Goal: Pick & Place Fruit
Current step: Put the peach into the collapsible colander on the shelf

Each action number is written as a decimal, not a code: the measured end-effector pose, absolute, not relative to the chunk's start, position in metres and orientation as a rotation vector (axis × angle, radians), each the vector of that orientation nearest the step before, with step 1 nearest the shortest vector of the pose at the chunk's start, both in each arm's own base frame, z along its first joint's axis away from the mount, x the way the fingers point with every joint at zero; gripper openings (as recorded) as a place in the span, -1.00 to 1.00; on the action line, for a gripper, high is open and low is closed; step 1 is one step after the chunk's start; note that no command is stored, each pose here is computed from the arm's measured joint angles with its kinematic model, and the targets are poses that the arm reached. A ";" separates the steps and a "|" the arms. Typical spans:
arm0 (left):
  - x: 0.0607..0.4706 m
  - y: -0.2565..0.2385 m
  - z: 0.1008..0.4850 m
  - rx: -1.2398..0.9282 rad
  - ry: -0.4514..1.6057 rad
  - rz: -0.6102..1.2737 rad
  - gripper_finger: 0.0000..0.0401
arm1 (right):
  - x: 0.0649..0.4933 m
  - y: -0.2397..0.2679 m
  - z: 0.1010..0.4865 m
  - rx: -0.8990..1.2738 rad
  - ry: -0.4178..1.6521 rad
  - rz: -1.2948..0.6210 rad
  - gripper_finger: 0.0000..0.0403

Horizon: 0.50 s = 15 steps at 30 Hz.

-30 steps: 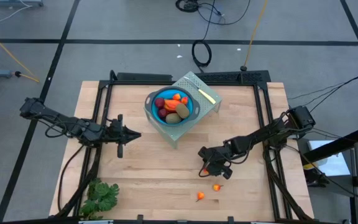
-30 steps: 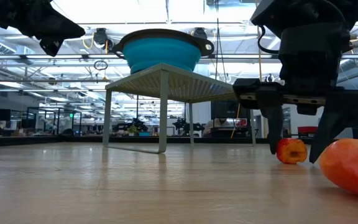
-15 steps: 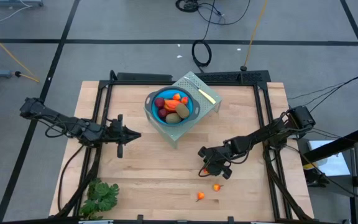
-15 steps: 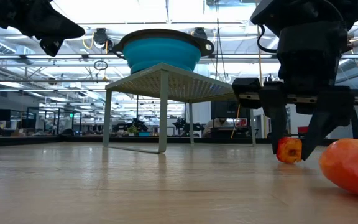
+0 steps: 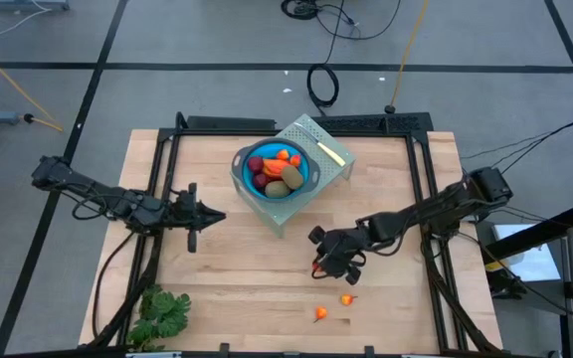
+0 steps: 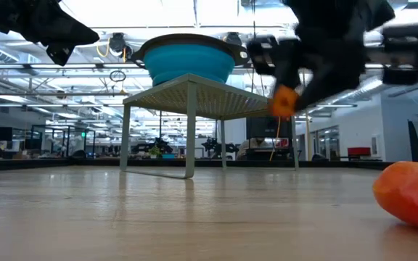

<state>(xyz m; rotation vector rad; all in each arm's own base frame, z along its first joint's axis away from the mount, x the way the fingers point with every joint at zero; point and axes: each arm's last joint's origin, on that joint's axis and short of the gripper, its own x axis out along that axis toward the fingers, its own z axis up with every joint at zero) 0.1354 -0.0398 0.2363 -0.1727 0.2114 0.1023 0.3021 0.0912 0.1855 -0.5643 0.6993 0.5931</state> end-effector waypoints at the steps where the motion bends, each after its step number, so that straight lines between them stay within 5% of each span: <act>1: 0.135 -0.040 0.236 -0.171 0.212 0.100 -0.90 | 0.304 0.091 0.192 -0.567 0.677 0.577 -0.49; 15: 0.135 -0.040 0.236 -0.161 0.216 0.089 -0.90 | 0.309 0.078 0.260 -0.497 0.479 0.457 -0.49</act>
